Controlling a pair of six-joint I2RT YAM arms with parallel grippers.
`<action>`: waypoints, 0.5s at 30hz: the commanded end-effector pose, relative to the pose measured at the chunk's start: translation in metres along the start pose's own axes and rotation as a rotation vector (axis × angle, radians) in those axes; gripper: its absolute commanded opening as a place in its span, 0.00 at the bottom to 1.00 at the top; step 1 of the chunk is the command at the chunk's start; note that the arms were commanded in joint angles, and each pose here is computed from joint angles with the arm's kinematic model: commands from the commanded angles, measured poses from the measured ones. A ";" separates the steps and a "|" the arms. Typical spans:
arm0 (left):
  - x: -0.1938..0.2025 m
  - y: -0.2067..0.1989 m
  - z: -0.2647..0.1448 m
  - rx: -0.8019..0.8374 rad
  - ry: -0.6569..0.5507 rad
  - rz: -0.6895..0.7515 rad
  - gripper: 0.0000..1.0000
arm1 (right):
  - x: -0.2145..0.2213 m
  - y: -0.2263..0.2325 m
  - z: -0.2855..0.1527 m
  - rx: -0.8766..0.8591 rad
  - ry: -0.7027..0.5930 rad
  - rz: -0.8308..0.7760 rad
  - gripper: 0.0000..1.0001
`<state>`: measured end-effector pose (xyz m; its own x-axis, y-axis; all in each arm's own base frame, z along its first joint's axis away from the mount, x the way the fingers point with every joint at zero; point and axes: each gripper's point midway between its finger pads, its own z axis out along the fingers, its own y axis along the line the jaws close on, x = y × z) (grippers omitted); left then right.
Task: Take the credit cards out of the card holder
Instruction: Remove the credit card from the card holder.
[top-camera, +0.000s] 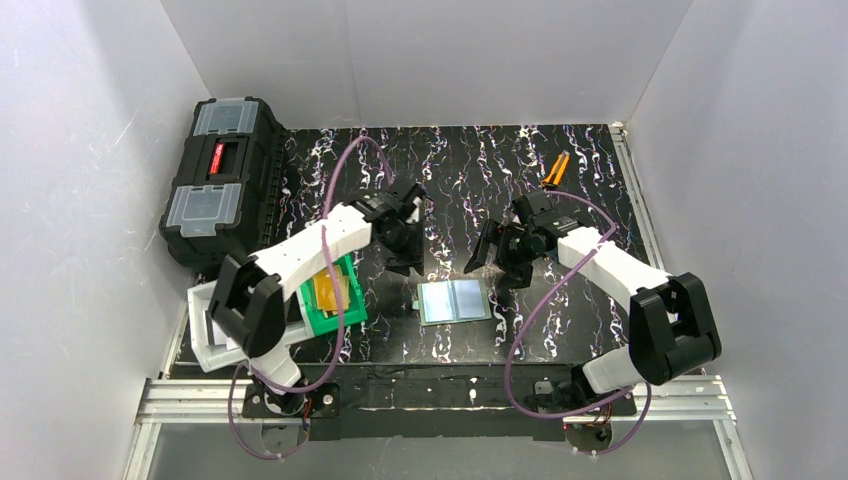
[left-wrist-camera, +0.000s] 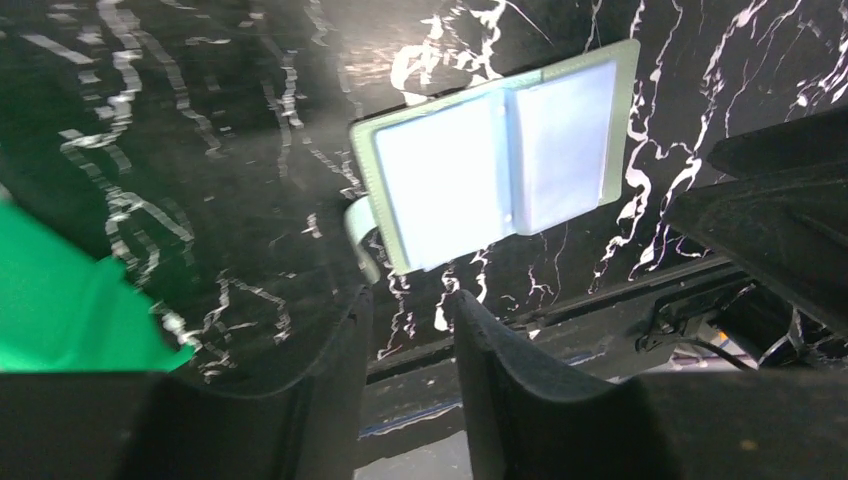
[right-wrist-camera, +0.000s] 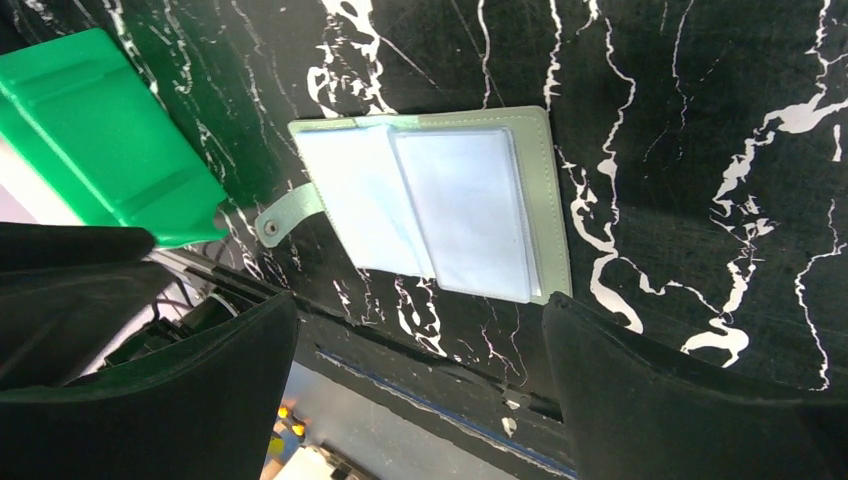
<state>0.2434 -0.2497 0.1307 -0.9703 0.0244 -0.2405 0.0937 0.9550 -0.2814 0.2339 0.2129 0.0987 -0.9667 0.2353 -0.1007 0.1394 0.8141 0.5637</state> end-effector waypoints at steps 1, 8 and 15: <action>-0.001 -0.031 0.011 0.090 0.024 0.019 0.30 | 0.003 -0.006 0.014 0.024 0.013 0.038 0.97; 0.010 -0.029 0.050 0.120 0.074 0.051 0.16 | 0.009 -0.010 0.027 0.045 0.054 0.042 0.95; 0.029 0.012 0.077 -0.038 0.113 0.048 0.08 | 0.010 -0.014 0.037 0.069 0.077 0.042 0.93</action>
<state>0.2422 -0.2822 0.0707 -0.9811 0.0884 -0.1722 0.1410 0.9357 -0.3233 0.2247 0.2195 0.0613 -0.9712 0.2382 0.0038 0.2071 0.8360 0.5082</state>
